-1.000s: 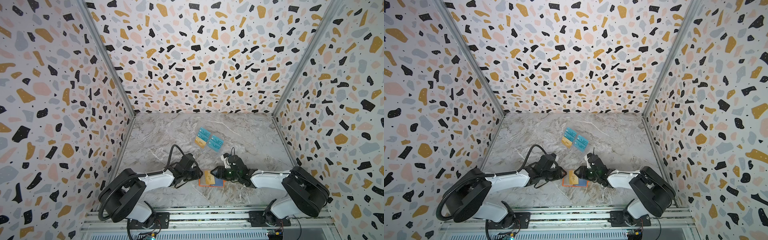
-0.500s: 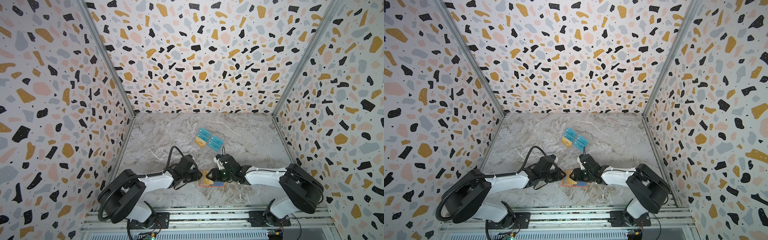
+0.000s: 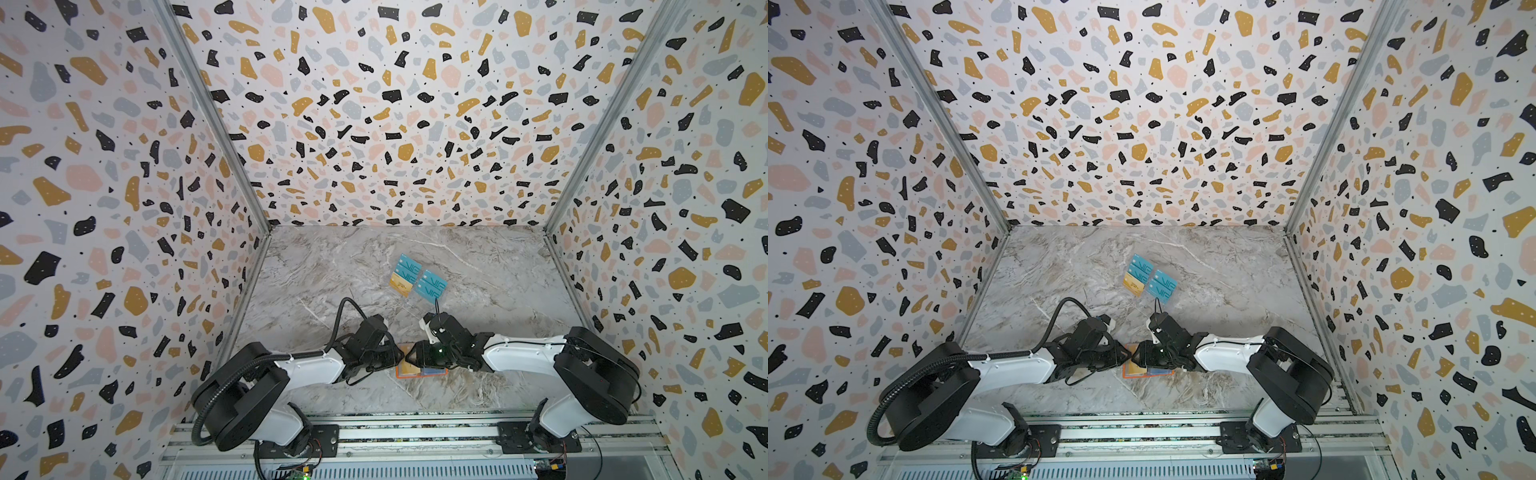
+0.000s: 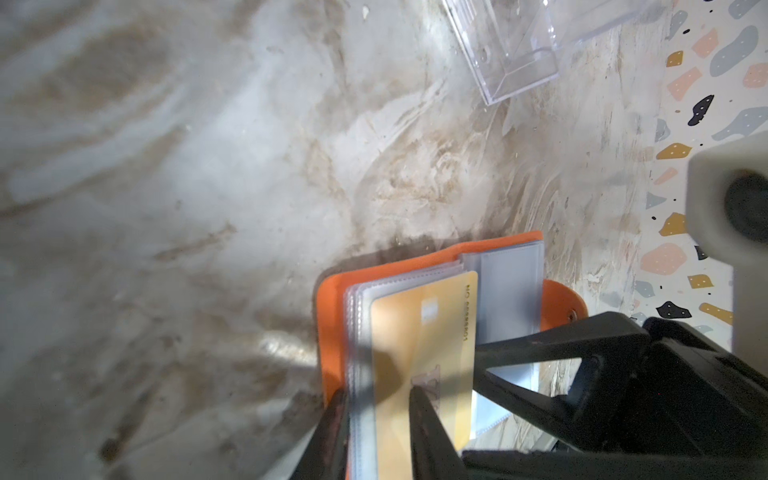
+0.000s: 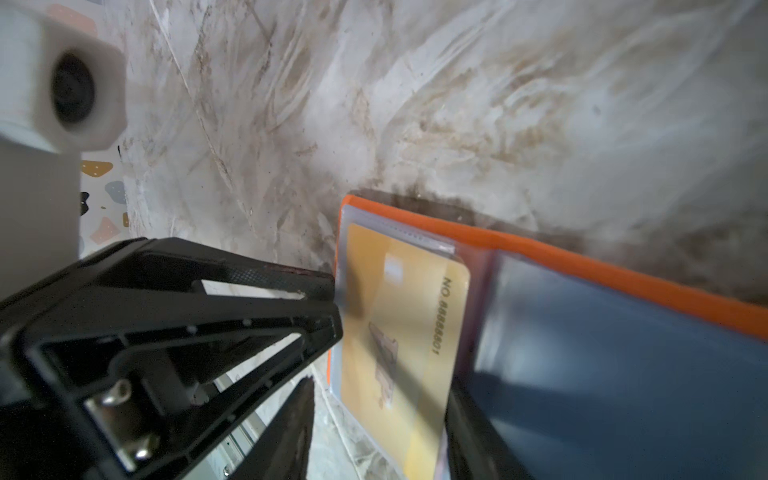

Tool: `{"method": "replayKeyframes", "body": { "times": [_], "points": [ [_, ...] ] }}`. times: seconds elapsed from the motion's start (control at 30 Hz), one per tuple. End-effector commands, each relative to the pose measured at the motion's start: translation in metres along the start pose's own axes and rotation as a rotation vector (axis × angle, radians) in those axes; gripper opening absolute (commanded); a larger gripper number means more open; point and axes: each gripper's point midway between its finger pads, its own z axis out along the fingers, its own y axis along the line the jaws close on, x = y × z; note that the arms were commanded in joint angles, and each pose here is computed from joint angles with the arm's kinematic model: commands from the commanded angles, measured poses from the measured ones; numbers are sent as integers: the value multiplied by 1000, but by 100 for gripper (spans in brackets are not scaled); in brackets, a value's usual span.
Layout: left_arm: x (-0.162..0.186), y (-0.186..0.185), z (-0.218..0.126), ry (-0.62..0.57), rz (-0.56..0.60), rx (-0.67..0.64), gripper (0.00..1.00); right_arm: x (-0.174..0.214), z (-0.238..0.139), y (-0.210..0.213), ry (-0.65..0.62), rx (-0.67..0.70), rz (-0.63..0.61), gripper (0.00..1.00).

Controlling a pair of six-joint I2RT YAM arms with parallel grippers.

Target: Put the credit cards into the card holder

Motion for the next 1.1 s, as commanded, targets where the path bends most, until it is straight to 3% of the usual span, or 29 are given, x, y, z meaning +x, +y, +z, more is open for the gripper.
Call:
{"method": "replayKeyframes", "body": {
  "times": [0.0, 0.23, 0.7, 1.07],
  "points": [
    [-1, -9, -3, -20, 3, 41, 28, -5, 1, 8, -13, 19, 0, 51],
    [-2, -11, -2, -30, 3, 61, 28, -2, 8, 13, 1, 53, -55, 52],
    [2, -8, -3, -31, -10, 68, 28, 3, 11, 34, 20, -87, -23, 54],
    [-3, -6, -1, -36, 2, 27, 28, -7, -19, 7, -30, 26, -52, 56]
  ]
}}
